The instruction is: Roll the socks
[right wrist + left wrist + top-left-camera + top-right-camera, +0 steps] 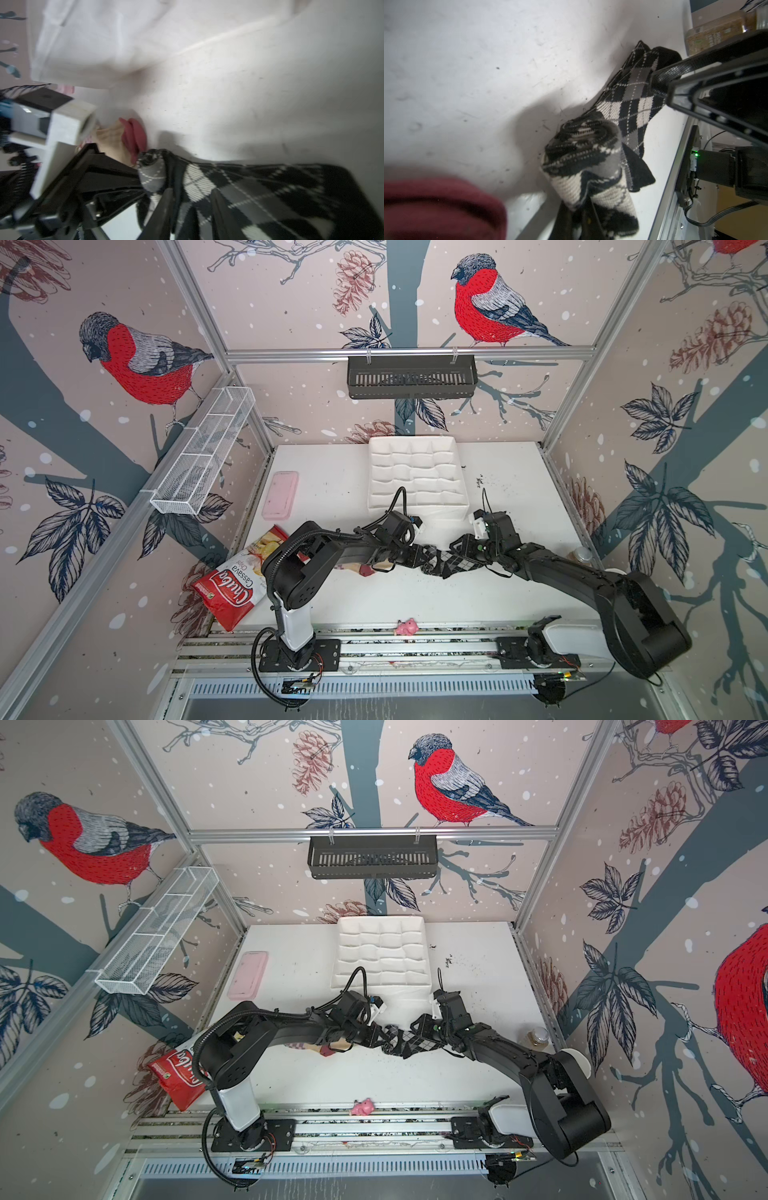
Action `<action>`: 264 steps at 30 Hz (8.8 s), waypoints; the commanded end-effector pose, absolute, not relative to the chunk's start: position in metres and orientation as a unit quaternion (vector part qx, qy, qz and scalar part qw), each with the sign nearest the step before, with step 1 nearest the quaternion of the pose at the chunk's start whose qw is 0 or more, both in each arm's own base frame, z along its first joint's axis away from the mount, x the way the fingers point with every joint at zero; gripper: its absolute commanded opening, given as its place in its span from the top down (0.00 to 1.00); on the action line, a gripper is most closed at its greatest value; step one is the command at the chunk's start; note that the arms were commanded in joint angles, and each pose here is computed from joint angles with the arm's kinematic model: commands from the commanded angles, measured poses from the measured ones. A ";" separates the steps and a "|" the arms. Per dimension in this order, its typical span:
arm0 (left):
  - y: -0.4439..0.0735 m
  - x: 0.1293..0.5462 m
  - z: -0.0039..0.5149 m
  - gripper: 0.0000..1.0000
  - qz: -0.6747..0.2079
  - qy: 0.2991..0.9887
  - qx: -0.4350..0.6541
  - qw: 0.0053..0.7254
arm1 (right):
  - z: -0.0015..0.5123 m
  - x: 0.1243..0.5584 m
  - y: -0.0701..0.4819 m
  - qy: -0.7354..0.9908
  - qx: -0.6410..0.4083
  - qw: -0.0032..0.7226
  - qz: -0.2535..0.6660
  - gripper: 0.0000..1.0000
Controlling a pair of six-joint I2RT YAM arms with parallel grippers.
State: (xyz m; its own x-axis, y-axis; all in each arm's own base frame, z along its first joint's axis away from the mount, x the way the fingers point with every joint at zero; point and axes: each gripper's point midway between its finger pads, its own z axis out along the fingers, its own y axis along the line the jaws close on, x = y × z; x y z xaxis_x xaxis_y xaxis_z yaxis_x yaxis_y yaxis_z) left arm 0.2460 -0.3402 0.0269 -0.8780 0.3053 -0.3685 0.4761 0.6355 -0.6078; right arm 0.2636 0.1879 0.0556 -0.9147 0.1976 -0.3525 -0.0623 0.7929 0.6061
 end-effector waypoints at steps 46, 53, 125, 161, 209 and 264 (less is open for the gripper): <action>-0.364 0.246 0.053 1.00 -0.066 0.927 0.357 0.090 | 0.081 0.242 0.241 0.873 -0.056 0.225 0.428 0.91; -0.369 0.243 0.050 1.00 -0.079 0.926 0.359 0.084 | 0.057 0.246 0.242 0.886 -0.044 0.202 0.415 0.94; -0.387 0.217 0.041 1.00 -0.128 0.907 0.400 0.019 | 0.012 0.225 0.197 0.911 0.033 0.163 0.377 0.96; -0.414 0.222 -0.023 1.00 -0.278 0.906 0.320 0.000 | 0.030 0.229 0.174 0.895 0.076 0.176 0.402 0.74; -0.377 0.241 0.050 0.66 -0.427 0.860 0.269 0.078 | 0.019 0.238 0.166 0.914 0.062 0.180 0.358 0.96; -0.468 0.218 0.056 0.81 -0.416 0.839 0.347 0.043 | 0.024 0.236 0.138 0.914 0.095 0.201 0.341 0.99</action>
State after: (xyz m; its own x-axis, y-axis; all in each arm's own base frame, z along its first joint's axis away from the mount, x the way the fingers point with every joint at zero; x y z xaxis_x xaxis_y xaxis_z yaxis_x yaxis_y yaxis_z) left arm 0.2155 -0.4586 0.0521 -0.7570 0.5618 -0.3337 0.6171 0.4467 -0.6478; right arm 0.2373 0.1392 0.0236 -0.9014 0.3019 -0.3104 0.0252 0.7522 0.6585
